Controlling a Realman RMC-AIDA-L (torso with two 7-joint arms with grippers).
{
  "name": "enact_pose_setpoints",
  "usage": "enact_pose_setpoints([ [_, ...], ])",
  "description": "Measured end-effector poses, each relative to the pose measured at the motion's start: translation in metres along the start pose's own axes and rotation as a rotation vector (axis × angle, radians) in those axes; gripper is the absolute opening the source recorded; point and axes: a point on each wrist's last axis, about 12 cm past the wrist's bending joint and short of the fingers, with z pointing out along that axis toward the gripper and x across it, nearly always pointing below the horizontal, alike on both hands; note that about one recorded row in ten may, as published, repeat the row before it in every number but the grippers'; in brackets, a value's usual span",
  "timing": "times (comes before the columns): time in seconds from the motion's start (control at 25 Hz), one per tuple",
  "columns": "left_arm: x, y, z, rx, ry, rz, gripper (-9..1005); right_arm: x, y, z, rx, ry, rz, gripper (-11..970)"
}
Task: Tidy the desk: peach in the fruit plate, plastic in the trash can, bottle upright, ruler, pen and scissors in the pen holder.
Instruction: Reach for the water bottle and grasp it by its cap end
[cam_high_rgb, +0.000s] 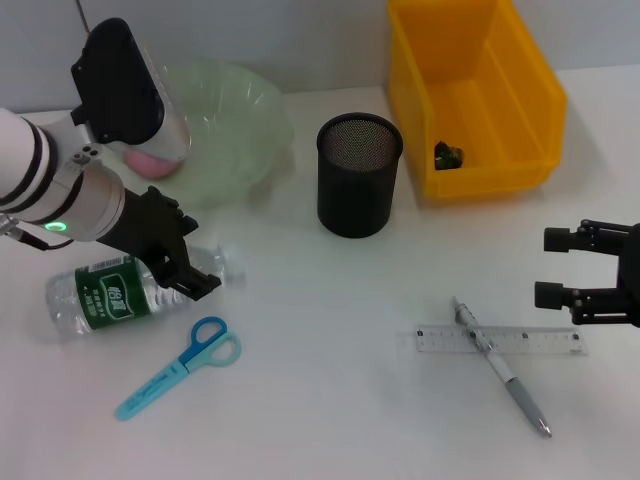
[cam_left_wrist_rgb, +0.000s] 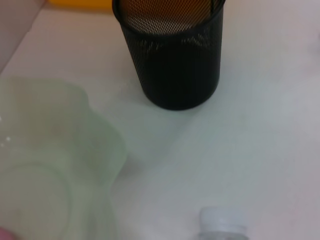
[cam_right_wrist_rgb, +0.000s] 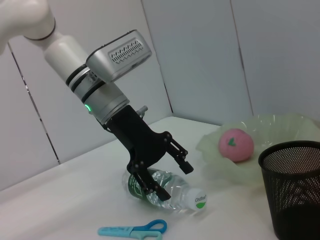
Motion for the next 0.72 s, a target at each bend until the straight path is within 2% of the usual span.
enact_pose_setpoints([
  [0.4, -0.0012, 0.001, 0.0021, -0.011, 0.063, 0.029, 750, 0.0042, -0.0001, 0.0048, 0.003, 0.02, 0.012, 836],
  [0.72, -0.0038, 0.0006, 0.0009, -0.012, 0.068, 0.034, 748, 0.0051, -0.001, 0.0052, 0.011, 0.024, 0.008, 836],
])
